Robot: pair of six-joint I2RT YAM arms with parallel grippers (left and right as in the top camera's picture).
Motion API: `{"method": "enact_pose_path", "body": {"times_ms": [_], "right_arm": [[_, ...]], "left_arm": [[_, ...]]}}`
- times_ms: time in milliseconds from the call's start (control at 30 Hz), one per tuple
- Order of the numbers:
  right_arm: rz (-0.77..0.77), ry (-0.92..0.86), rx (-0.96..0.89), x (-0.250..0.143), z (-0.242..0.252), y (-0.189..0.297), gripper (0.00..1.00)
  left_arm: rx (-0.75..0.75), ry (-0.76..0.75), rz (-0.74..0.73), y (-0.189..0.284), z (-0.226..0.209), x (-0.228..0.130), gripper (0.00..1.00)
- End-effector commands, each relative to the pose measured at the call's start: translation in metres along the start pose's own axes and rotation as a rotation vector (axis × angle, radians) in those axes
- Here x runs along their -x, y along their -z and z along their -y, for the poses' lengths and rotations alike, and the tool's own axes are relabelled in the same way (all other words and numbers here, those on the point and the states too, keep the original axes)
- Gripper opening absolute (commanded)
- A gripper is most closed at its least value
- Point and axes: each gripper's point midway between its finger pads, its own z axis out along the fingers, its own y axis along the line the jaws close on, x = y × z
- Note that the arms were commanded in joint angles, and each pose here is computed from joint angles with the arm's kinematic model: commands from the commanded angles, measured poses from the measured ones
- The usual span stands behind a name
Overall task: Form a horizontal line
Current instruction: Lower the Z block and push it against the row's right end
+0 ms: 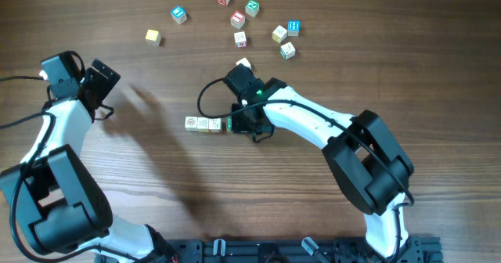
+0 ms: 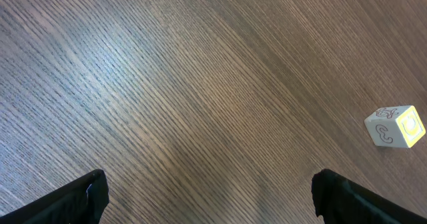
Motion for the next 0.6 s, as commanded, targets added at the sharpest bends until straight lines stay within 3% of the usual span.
{"method": "enact_pose_path", "body": {"times_ms": [0, 567], "right_arm": [[0.053, 0.007, -0.026, 0.008, 0.002, 0.004, 0.13], [0.013, 0.02, 0.082, 0.003, -0.019, 0.004, 0.12]], "left_arm": [[0.006, 0.001, 0.008, -0.001, -0.001, 0.004, 1.0], [0.006, 0.001, 0.008, -0.001, -0.001, 0.004, 1.0]]}}
